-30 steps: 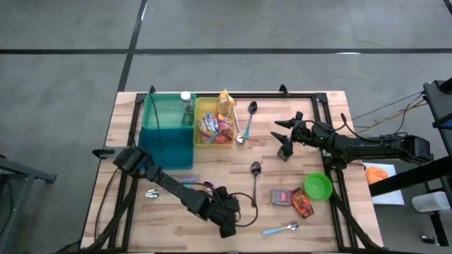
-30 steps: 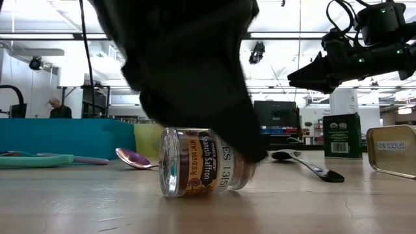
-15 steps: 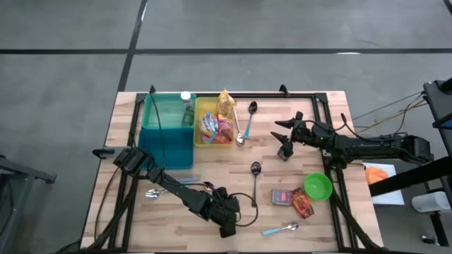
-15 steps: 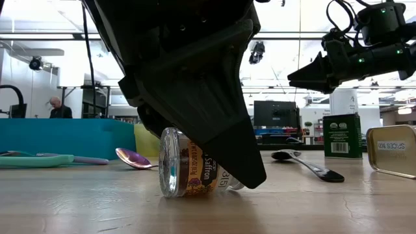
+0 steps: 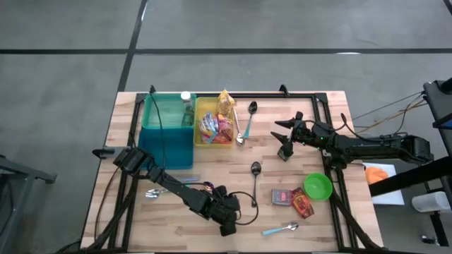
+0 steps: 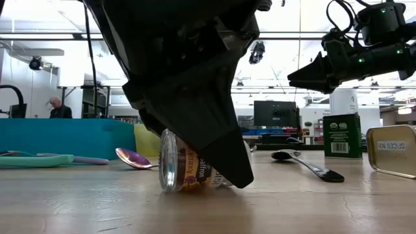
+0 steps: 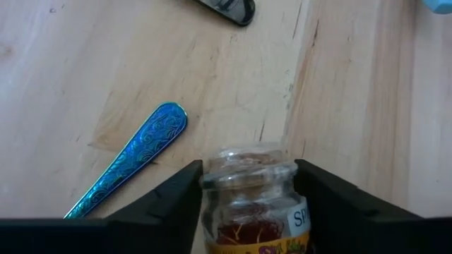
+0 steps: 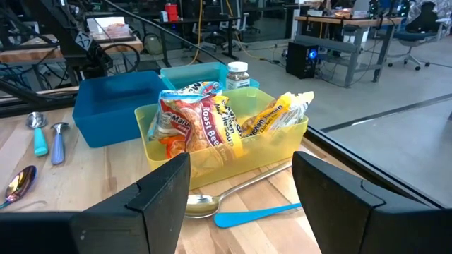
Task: Pick & Place Food Item
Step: Put the brown spice bottle into the green bin
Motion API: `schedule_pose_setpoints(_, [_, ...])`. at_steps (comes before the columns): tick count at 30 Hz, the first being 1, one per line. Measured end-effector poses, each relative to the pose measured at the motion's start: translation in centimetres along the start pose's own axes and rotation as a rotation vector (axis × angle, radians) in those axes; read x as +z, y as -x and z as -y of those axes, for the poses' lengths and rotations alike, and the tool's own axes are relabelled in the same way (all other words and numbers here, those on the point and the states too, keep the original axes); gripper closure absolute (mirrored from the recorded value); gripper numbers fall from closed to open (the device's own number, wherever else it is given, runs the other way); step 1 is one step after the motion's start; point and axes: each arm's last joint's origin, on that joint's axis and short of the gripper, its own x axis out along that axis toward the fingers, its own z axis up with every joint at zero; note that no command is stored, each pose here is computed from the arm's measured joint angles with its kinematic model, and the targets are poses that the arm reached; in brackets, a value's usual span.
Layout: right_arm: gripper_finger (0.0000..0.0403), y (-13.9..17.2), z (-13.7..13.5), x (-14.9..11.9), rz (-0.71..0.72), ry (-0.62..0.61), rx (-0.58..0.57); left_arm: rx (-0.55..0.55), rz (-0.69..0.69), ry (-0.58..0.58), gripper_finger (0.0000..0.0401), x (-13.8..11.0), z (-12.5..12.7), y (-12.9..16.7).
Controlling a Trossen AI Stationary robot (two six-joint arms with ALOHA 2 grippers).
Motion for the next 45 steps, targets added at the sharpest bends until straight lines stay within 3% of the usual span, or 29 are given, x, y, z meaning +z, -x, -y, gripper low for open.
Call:
schedule_pose_setpoints(5, [0.0156,0.0,0.0,0.0,0.0,0.0,0.0,-0.001,-0.001,0.0,0.022,0.0,0.0,0.0])
schedule_pose_setpoints(29, [0.0156,0.0,0.0,0.0,0.0,0.0,0.001,-0.025,0.012,0.007,0.0224,0.3,0.1,0.3])
schedule_pose_setpoints(38, [0.0156,0.0,0.0,0.0,0.0,0.0,0.0,-0.028,0.096,0.018,0.0221,1.7,0.3,2.6])
schedule_pose_setpoints(45, [0.0156,0.0,0.0,0.0,0.0,0.0,0.001,0.053,0.228,0.045,0.022,3.1,0.0,5.7])
